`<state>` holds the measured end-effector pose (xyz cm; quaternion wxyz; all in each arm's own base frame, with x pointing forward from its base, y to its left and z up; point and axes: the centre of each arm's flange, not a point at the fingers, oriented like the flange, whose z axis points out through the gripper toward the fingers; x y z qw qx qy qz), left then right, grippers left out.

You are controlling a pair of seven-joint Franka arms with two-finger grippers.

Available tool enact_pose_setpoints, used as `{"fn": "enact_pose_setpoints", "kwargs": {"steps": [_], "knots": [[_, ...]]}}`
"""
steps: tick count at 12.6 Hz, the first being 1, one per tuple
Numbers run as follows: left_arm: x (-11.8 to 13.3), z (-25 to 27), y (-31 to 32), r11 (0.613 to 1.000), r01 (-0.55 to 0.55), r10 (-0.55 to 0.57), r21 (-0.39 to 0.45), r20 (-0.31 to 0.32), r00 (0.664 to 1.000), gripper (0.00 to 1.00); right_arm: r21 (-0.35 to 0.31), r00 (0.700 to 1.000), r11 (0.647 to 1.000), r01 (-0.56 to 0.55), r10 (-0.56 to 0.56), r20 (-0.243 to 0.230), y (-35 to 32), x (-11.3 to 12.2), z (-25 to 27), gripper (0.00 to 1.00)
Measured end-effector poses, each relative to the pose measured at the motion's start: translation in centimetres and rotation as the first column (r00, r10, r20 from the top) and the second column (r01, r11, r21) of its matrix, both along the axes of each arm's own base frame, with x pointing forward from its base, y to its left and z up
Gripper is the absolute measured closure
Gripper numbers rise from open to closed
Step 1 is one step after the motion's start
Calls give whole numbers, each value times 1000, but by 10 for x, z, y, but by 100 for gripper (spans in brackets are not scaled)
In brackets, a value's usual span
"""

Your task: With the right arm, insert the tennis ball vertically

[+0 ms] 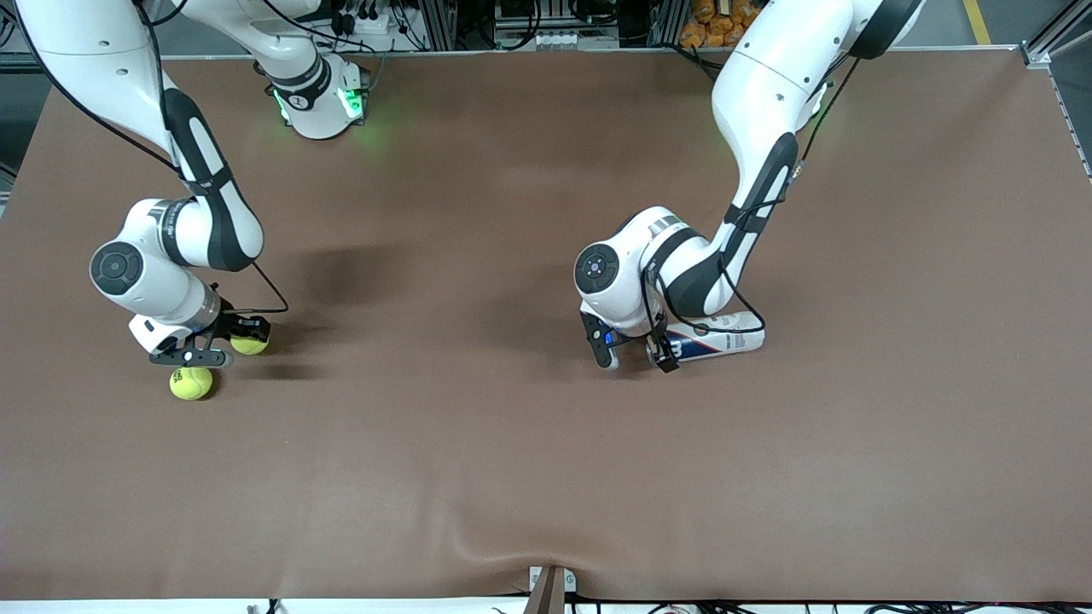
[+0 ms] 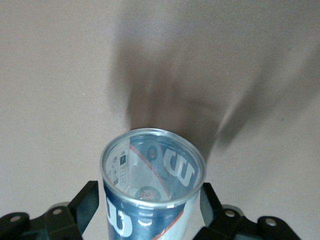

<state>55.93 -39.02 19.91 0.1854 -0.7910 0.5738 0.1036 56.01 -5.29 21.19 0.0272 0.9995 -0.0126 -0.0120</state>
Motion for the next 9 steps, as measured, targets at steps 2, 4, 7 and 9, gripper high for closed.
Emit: {"fn": "enact_pose_setpoints", "kwargs": {"steps": [2,4,7,9], "knots": [[2,-1,3,1000,-5,5,2,-1,1000,8,0,1000,1000,0,0,-1,0,0,0,36],[2,-2,4,1000,-6,6,3,-3,1000,8,0,1000,1000,0,0,-1,0,0,0,36],[1,-5,4,1000,-3,3,-2,-3,1000,8,0,1000,1000,0,0,-1,0,0,0,36],[1,-9,5,1000,-2,2,-4,-4,1000,10,0,1000,1000,0,0,-3,0,0,0,36]]}}
